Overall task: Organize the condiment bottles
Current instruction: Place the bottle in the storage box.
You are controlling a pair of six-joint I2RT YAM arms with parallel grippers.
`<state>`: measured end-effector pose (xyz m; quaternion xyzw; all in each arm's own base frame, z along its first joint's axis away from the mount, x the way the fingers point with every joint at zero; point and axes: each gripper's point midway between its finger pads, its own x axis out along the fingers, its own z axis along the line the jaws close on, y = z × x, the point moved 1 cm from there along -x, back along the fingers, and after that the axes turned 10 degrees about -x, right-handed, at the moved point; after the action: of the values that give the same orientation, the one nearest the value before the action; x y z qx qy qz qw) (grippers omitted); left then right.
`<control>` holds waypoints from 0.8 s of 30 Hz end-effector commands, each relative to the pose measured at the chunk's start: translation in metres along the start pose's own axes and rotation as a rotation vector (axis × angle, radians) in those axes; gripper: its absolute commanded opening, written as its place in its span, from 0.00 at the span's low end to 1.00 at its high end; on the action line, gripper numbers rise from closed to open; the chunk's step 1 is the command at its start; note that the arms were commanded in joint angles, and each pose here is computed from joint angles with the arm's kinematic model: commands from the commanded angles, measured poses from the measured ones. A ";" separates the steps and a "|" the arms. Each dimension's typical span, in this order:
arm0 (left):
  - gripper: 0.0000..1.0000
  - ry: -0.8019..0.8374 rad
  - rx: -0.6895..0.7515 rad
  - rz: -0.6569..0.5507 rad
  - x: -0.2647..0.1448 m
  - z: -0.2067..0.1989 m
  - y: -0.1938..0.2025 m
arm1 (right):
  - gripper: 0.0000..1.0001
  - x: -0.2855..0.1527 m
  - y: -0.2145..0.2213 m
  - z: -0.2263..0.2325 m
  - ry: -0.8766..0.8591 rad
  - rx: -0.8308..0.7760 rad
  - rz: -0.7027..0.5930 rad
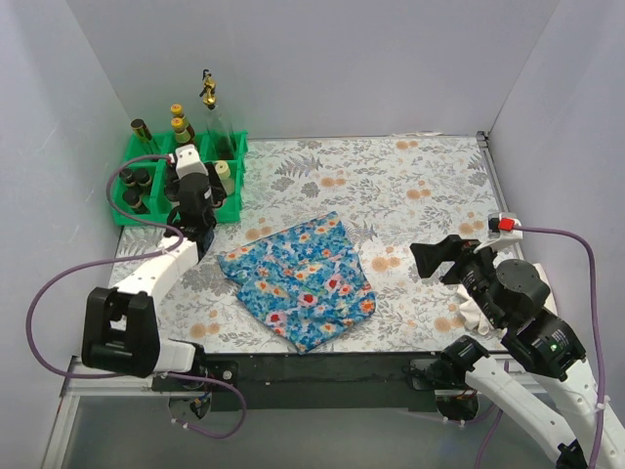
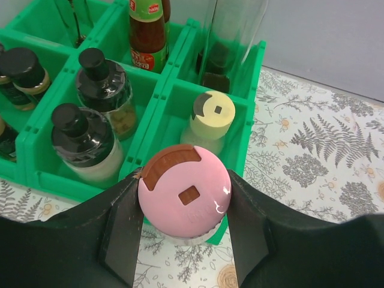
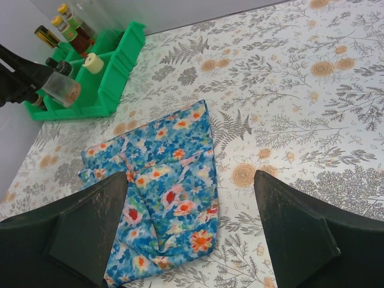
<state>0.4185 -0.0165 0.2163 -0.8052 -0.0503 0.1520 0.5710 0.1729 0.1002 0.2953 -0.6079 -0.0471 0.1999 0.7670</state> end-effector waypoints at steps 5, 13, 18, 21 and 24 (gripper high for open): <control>0.00 0.036 -0.005 -0.053 0.046 -0.017 -0.007 | 0.95 0.005 -0.010 0.003 -0.008 0.002 -0.045; 0.00 0.058 0.049 -0.028 0.067 -0.018 0.022 | 0.95 0.010 -0.007 0.004 -0.006 0.002 -0.033; 0.00 0.064 0.053 -0.038 0.072 -0.016 0.032 | 0.94 0.013 -0.002 0.003 0.000 -0.003 -0.018; 0.00 0.066 0.075 -0.019 0.080 -0.016 0.044 | 0.94 0.015 -0.001 0.003 0.005 -0.006 -0.014; 0.06 0.046 0.101 0.002 0.086 -0.011 0.056 | 0.94 0.015 -0.002 0.003 0.005 -0.009 -0.014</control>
<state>0.4879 -0.0261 0.1509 -0.7867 -0.0206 0.1435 0.6001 0.1810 0.1064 0.2826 -0.6141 -0.0334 0.2095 0.7602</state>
